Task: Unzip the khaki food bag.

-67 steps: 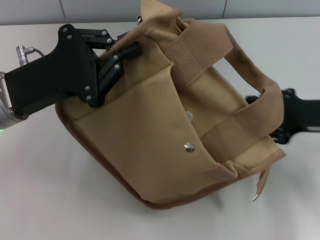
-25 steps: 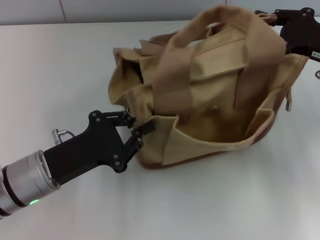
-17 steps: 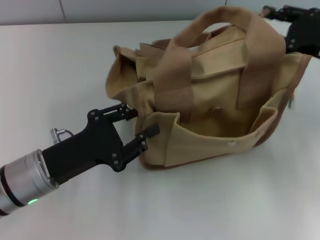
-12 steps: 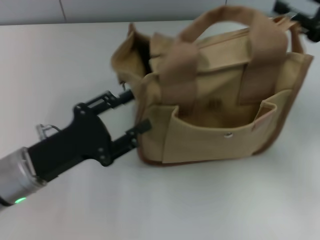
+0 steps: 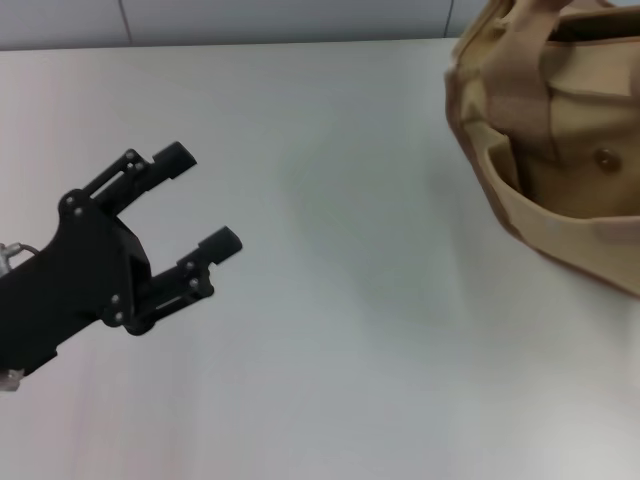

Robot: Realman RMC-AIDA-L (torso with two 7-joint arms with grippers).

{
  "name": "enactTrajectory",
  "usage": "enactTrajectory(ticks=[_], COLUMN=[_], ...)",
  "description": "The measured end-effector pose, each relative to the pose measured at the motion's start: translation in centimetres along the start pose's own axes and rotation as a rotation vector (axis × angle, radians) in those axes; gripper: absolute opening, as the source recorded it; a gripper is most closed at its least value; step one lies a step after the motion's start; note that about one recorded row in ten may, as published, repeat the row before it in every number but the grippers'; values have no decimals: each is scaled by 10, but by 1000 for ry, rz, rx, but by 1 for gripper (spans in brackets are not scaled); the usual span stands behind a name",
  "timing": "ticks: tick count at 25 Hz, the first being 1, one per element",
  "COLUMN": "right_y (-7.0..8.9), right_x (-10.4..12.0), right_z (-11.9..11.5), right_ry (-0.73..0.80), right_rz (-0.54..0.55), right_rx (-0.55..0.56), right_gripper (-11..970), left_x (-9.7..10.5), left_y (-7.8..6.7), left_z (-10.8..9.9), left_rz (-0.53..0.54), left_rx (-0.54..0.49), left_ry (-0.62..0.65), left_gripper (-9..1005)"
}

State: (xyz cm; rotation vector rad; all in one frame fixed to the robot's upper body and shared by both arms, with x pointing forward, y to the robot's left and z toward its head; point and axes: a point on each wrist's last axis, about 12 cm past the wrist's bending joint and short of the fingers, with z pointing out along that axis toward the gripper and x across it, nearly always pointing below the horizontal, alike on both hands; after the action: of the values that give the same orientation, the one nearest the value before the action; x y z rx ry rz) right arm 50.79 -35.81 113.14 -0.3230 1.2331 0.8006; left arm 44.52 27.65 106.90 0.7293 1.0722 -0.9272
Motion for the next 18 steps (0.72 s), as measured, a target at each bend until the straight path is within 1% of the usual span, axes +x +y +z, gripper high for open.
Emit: enactTrajectory(ticks=[3,5,7,9,10,14,15,18], right_y=[-2,-3,-3,-3,-2,0,2,3], right_x=[2,6,7,7,6,7,7,8], right_z=[4,12,14,22,30,37,38,34], right_ry=[40,80,85,91,95,114,136,164], right_rz=[13,19,19,17,15,12,4,-8], right_rx=[-9,-30,-33,-50,-76,-112,-132,-145], right_gripper=[787,795,795,795,795,795,795,795], left_x=[2,4,4,4,5,7,10,11], left_y=[-1,-1,0,-1,-2,-2,-2,-1], left_z=[4,6,7,6,4,2,3,4], left_rz=[-10,-12,-11,-11,-12,-21,-27,-28], left_rx=[22,30,31,28,19,8,8,9], left_ry=[12,20,22,24,29,51,67,78], left_gripper=[788,788,788,788,788,788,788,788])
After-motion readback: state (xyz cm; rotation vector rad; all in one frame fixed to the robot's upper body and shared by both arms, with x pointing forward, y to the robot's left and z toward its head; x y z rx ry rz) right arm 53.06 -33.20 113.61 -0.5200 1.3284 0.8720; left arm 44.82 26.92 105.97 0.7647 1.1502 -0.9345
